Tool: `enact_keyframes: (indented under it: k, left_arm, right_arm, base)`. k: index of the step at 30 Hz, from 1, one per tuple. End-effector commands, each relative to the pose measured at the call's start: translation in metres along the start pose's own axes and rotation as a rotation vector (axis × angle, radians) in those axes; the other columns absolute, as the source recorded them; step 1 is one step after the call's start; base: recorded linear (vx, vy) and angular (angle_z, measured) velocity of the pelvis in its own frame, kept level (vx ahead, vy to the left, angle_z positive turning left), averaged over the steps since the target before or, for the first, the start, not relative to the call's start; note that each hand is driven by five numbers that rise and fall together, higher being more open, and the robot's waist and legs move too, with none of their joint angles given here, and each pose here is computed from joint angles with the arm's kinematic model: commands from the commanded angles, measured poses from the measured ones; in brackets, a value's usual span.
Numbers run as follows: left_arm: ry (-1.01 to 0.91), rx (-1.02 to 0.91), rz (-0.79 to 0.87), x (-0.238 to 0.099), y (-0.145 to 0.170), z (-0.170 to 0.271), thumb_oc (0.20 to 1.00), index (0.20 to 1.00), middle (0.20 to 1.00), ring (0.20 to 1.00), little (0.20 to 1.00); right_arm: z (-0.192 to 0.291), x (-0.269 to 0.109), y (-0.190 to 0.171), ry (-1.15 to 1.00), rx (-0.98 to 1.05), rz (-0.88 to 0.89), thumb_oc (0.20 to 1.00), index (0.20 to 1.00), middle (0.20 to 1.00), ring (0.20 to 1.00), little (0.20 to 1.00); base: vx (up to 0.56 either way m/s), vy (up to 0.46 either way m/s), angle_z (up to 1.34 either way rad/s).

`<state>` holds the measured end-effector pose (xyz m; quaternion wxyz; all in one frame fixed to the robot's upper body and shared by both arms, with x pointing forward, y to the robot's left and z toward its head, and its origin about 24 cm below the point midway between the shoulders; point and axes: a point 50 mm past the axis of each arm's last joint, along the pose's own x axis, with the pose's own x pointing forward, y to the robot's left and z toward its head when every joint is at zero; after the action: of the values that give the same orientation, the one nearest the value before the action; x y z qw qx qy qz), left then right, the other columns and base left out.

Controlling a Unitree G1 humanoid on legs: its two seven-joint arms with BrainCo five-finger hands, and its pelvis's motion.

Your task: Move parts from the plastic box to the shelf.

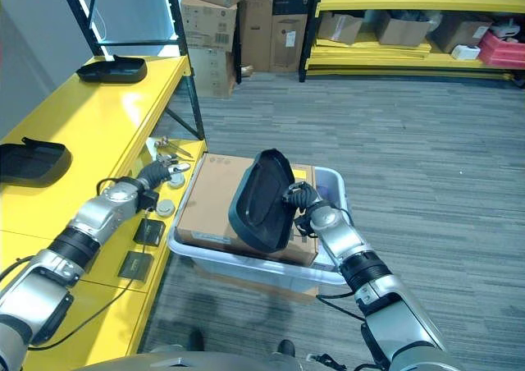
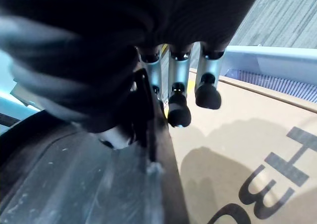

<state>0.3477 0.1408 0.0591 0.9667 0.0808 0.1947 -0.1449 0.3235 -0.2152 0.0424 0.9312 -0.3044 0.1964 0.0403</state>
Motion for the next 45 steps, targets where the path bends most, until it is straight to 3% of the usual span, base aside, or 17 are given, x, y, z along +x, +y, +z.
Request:
enact_keyframes:
  k: [1,12,25,31,45]
  left_arm:
    - [-0.011,0.033,0.072,0.005,0.015,0.016,1.0,1.0,1.0,1.0,1.0]
    - [0.091,0.073,-0.064,0.012,-0.023,0.0,1.0,1.0,1.0,1.0,1.0]
    - [-0.001,-0.074,-0.303,0.005,-0.086,0.019,1.0,1.0,1.0,1.0,1.0]
    - [-0.029,-0.172,-0.364,-0.001,-0.098,0.028,1.0,1.0,1.0,1.0,1.0]
    - [0.041,0.126,-0.584,-0.015,-0.106,0.025,1.0,1.0,1.0,1.0,1.0]
  right_arm:
    - [0.041,0.007,-0.004,-0.154,-0.02,-0.003,0.2,0.2,0.2,0.2,0.2]
    - [0.065,0.009,0.013,-0.202,-0.057,0.079,0.2,0.2,0.2,0.2,0.2]
    - [0.074,0.011,0.038,-0.204,-0.114,0.154,0.2,0.2,0.2,0.2,0.2]
    - [0.072,0.012,0.04,-0.191,-0.123,0.161,0.2,0.2,0.2,0.2,0.2]
    - [0.062,0.01,0.039,-0.173,-0.128,0.174,0.2,0.2,0.2,0.2,0.2]
  base:
    - [0.0,0.0,0.0]
    - [0.01,-0.004,0.0]
    - [0.01,-0.004,0.0]
    - [0.0,0.0,0.0]
    - [0.0,0.0,0.0]
